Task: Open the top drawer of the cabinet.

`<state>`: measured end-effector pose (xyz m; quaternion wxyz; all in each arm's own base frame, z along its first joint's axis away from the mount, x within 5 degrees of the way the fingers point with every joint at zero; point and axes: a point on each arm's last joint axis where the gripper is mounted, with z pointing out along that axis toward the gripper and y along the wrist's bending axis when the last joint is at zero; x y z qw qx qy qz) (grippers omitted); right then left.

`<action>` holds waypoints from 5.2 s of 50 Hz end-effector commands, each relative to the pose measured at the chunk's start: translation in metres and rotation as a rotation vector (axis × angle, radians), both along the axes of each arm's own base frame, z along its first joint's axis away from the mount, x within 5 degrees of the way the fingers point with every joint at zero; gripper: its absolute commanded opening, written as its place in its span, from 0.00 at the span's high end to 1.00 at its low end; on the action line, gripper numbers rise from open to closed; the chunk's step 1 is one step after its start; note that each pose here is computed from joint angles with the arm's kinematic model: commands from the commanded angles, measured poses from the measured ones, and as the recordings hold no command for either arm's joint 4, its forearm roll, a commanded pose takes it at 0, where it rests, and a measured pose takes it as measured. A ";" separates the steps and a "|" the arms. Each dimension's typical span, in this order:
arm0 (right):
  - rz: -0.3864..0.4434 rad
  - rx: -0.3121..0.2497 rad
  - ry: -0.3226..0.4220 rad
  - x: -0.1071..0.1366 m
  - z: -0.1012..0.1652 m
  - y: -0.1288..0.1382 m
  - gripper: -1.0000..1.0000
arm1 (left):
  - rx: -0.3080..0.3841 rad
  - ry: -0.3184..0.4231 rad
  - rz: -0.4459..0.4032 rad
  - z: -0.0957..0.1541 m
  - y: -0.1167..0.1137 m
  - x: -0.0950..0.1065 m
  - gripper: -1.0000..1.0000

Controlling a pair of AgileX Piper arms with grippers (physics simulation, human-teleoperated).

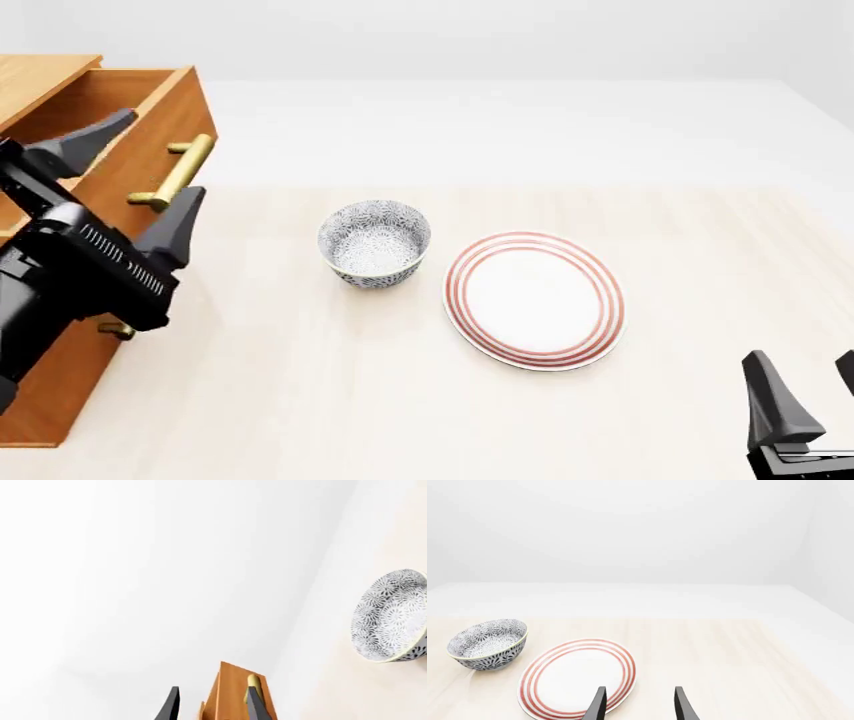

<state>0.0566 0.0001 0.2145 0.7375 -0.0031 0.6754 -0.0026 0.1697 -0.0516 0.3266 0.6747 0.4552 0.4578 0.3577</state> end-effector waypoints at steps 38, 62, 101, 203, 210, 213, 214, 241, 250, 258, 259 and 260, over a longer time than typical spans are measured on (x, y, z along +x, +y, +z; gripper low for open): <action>0.000 0.000 0.000 0.000 0.000 0.000 0.00 | -0.718 0.210 -0.028 0.070 0.026 -0.046 0.00; 0.000 0.000 0.000 0.000 0.000 0.000 0.00 | -0.934 0.339 0.036 0.104 0.035 -0.059 0.00; 0.000 0.000 0.000 0.000 0.000 0.000 0.00 | -1.095 0.563 0.238 0.124 0.043 -0.041 0.00; 0.000 0.000 0.000 0.000 0.000 0.000 0.00 | -1.190 0.841 0.440 0.093 0.039 0.024 0.00; 0.000 0.000 0.000 0.000 0.000 0.000 0.00 | -1.193 0.849 0.438 0.088 0.036 0.034 0.00; 0.000 0.000 0.000 0.000 0.000 0.000 0.00 | -1.195 0.849 0.438 0.086 0.036 0.035 0.00; 0.000 0.000 0.000 0.000 0.000 0.000 0.00 | -1.194 0.847 0.436 0.087 0.036 0.035 0.00; 0.000 0.000 0.000 0.000 0.000 0.000 0.00 | -1.219 0.828 0.466 0.077 0.043 0.037 0.00; 0.000 0.000 0.000 0.000 0.000 0.000 0.00 | -1.227 0.848 0.463 0.066 0.039 0.046 0.00; 0.000 0.000 0.000 0.000 0.000 0.000 0.00 | -1.231 0.862 0.467 0.058 0.037 0.050 0.00; 0.000 0.000 0.000 0.000 0.000 0.000 0.00 | -1.232 0.863 0.465 0.058 0.037 0.051 0.00; 0.000 0.000 0.000 0.000 0.000 0.000 0.00 | -1.231 0.864 0.465 0.057 0.037 0.051 0.00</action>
